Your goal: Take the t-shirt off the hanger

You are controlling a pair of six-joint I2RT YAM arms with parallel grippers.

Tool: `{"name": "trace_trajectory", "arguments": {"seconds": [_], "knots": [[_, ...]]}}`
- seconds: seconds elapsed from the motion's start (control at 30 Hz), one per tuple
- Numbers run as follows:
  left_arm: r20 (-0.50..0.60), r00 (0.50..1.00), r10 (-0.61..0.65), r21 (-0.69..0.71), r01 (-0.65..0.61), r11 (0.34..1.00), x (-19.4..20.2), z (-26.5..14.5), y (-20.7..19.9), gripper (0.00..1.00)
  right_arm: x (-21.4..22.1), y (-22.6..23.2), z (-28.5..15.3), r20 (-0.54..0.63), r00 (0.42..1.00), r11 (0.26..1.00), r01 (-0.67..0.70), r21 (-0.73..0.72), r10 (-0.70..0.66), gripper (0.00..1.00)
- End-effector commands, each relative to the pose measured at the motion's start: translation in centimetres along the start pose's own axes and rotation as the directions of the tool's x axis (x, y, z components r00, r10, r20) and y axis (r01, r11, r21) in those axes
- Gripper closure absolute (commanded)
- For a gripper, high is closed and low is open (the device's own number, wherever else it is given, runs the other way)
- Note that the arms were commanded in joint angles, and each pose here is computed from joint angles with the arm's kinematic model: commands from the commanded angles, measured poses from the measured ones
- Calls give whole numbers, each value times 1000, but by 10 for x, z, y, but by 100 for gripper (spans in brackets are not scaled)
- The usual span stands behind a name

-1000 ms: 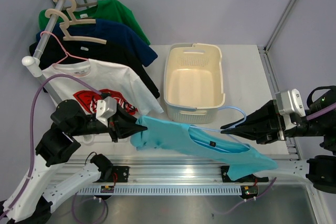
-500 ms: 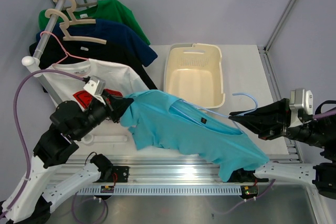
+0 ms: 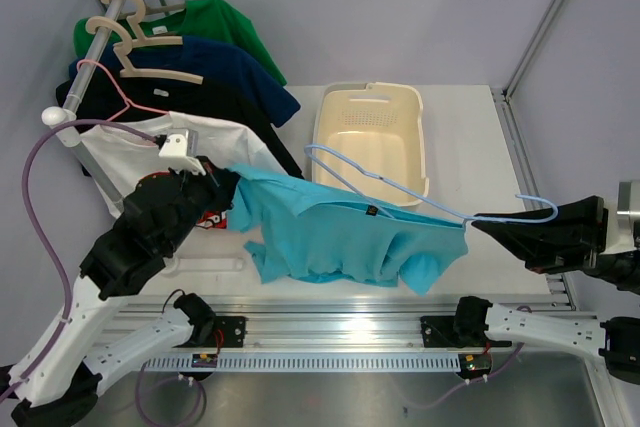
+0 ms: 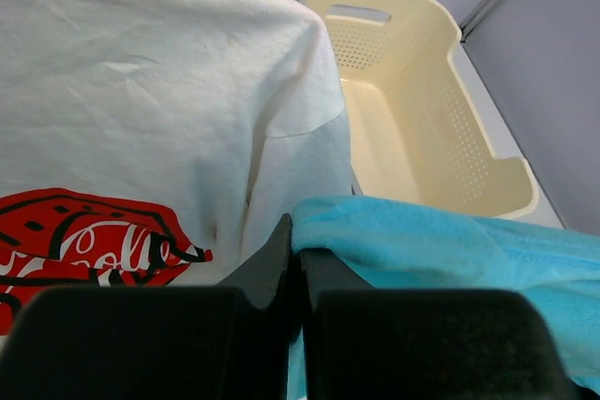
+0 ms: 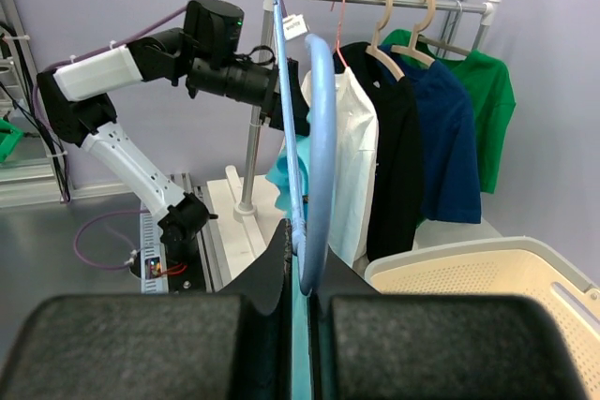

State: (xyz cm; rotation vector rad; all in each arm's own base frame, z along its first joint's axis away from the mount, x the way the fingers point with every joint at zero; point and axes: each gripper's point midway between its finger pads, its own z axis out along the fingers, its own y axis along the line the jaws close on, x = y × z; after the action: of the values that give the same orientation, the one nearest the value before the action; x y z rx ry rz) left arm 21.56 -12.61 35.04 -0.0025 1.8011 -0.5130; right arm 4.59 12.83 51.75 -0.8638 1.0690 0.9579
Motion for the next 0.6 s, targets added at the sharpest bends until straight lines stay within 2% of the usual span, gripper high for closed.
{"name": "trace_trajectory", "arguments": {"seconds": [0.0, 0.07, 0.13, 0.17, 0.2, 0.27, 0.33, 0.43, 0.57], "knots": [[33, 999, 12, -123, -8, 992, -11, 6, 19, 100, -33, 0, -6, 130, 992, 1000, -2, -3, 3, 100], [-7, 999, 47, -67, -47, 997, -5, 13, 8, 100, -30, -2, 6, 131, 991, 1000, 2, 4, -2, 100], [-45, 996, 71, 79, -67, 995, 2, 14, -18, 100, -20, -7, 25, 107, 994, 999, 2, 32, -6, 100], [-62, 993, 96, 135, -87, 987, 6, 14, -27, 94, -13, -9, 35, 95, 995, 999, 3, 45, -8, 100], [-82, 991, 109, 244, -86, 966, 10, 9, -45, 61, -2, -17, 51, 55, 998, 996, 11, 84, -15, 100], [-75, 988, 134, 353, -99, 930, 11, -4, -61, 33, 12, -22, 71, 18, 999, 994, 27, 110, -29, 100], [-54, 988, 143, 447, -104, 889, 8, -20, -74, 15, 27, -28, 92, -25, 999, 989, 38, 140, -35, 100], [13, 986, 167, 530, -149, 835, 0, -48, -82, 9, 41, -28, 116, -77, 996, 990, 55, 129, -45, 100], [92, 977, 193, 633, -207, 746, -5, -88, -90, 6, 59, -29, 127, -184, 982, 990, 74, 122, -51, 100]]}}
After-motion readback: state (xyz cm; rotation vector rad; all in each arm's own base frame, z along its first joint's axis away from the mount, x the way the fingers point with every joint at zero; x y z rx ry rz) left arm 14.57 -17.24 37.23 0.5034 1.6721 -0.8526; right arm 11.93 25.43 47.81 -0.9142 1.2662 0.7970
